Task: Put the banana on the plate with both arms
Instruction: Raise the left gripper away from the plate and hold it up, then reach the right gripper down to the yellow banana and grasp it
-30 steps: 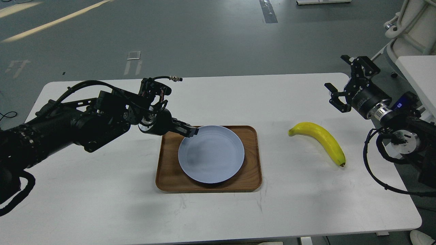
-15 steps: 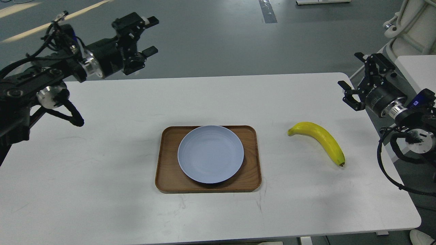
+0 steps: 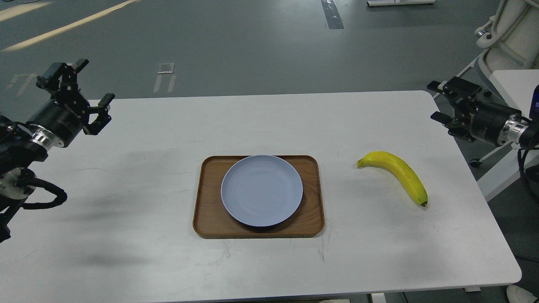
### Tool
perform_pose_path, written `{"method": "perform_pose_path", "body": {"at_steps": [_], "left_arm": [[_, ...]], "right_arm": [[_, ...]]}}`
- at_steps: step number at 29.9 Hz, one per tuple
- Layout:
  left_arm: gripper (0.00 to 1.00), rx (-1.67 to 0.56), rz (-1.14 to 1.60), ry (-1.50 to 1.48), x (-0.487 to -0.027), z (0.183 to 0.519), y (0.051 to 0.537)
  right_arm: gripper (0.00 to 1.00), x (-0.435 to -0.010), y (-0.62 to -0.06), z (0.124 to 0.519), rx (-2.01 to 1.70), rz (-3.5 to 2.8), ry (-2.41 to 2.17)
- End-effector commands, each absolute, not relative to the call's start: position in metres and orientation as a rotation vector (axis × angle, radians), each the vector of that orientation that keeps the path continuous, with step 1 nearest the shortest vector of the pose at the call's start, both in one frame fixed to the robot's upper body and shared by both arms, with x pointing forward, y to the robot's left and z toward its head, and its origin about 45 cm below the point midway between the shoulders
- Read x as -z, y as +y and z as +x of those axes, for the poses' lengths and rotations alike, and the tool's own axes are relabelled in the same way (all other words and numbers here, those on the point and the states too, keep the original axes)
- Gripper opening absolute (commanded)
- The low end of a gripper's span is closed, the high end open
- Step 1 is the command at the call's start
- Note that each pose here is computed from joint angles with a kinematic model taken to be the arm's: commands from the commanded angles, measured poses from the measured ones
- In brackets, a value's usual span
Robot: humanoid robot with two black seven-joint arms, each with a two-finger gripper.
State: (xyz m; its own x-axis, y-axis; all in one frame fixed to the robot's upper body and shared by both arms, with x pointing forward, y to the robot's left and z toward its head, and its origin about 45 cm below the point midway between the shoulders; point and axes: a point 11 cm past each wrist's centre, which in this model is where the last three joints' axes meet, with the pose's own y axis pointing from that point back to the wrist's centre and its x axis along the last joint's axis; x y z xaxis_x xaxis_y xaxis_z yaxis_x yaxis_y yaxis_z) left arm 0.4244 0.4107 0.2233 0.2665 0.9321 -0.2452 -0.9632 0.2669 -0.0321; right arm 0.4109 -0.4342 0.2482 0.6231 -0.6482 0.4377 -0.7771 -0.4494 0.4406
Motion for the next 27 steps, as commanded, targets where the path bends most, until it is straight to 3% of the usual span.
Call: {"method": "perform_pose_path", "body": {"at_steps": [1, 7, 11, 23, 27], "left_arm": [[0.98, -1.284, -0.192, 0.193, -0.223, 0.425, 0.408], [0.98, -1.275, -0.198, 0.197, -0.223, 0.426, 0.404], [0.98, -1.276, -0.197, 0.196, -0.223, 0.425, 0.404], [0.98, -1.264, -0.197, 0.200, -0.222, 0.426, 0.399], [0.98, -1.264, -0.197, 0.200, -0.222, 0.426, 0.399]], "right_arm": [[1.00, -0.260, -0.430, 0.417, -0.453, 2.077, -0.850], [1.00, -0.241, -0.403, 0.422, -0.604, 1.834, -0.384], [1.00, -0.189, -0.385, 0.413, -0.563, 1.699, -0.098], [0.99, -0.159, -0.368, 0.411, -0.604, 1.669, -0.026], [0.93, -0.148, -0.366, 0.405, -0.590, 1.680, -0.011]]}}
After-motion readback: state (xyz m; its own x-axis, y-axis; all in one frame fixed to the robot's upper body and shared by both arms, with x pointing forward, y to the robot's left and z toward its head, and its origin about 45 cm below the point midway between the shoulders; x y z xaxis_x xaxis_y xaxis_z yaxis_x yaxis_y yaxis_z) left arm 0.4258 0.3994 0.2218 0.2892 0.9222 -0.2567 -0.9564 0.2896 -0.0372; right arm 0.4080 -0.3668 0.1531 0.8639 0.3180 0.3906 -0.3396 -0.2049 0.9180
